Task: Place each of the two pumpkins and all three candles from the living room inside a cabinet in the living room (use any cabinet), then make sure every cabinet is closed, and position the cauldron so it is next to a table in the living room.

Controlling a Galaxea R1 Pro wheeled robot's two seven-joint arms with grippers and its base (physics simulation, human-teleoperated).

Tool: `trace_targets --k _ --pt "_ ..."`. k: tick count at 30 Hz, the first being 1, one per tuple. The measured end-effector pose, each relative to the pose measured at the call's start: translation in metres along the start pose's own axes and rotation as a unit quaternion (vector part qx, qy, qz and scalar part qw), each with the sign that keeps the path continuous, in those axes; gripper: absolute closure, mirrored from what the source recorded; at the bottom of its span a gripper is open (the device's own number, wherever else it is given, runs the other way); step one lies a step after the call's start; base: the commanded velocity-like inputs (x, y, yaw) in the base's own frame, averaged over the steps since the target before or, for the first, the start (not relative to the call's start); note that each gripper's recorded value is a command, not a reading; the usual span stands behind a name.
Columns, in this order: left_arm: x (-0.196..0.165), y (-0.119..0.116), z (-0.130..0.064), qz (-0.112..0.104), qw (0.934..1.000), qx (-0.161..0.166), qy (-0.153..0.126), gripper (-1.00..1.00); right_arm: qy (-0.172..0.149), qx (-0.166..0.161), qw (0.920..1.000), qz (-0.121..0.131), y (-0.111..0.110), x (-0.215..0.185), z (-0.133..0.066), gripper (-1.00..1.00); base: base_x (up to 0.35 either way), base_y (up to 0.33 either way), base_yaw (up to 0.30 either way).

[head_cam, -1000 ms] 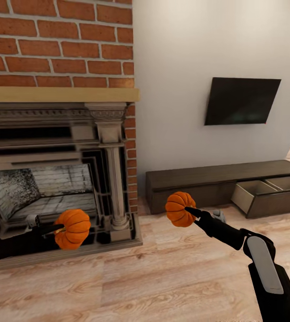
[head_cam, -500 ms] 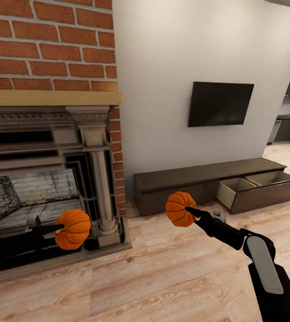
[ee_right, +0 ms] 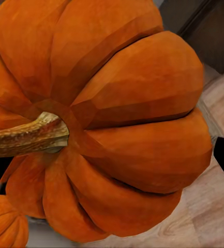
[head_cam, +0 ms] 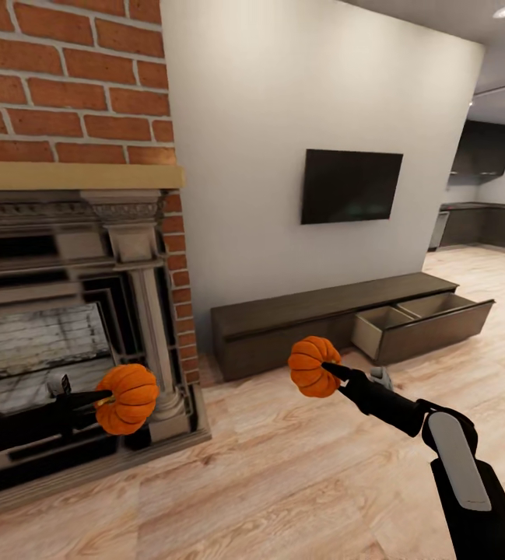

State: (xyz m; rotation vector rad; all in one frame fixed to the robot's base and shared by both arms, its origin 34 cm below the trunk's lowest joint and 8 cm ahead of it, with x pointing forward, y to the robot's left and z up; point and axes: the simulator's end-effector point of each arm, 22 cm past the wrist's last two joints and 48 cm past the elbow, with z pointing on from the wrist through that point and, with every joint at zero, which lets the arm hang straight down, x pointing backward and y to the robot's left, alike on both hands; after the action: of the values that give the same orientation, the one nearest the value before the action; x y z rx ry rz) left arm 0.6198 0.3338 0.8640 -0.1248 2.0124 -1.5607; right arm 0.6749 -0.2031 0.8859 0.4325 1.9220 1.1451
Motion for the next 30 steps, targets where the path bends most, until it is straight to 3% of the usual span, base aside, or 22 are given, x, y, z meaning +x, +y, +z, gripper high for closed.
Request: trace_targets --k 23,30 --pt "-0.002 -0.013 -0.003 0.012 0.9999 0.005 -0.004 1.0 -0.029 0.017 0.999 0.031 -0.022 -0.019 -0.016 1.0 0.0 0.0 -0.207" --pt "-0.002 -0.016 -0.003 0.016 0.9999 0.005 -0.005 1.0 -0.039 0.014 0.9986 0.033 -0.02 -0.025 -0.018 1.0 0.0 0.0 -0.207"
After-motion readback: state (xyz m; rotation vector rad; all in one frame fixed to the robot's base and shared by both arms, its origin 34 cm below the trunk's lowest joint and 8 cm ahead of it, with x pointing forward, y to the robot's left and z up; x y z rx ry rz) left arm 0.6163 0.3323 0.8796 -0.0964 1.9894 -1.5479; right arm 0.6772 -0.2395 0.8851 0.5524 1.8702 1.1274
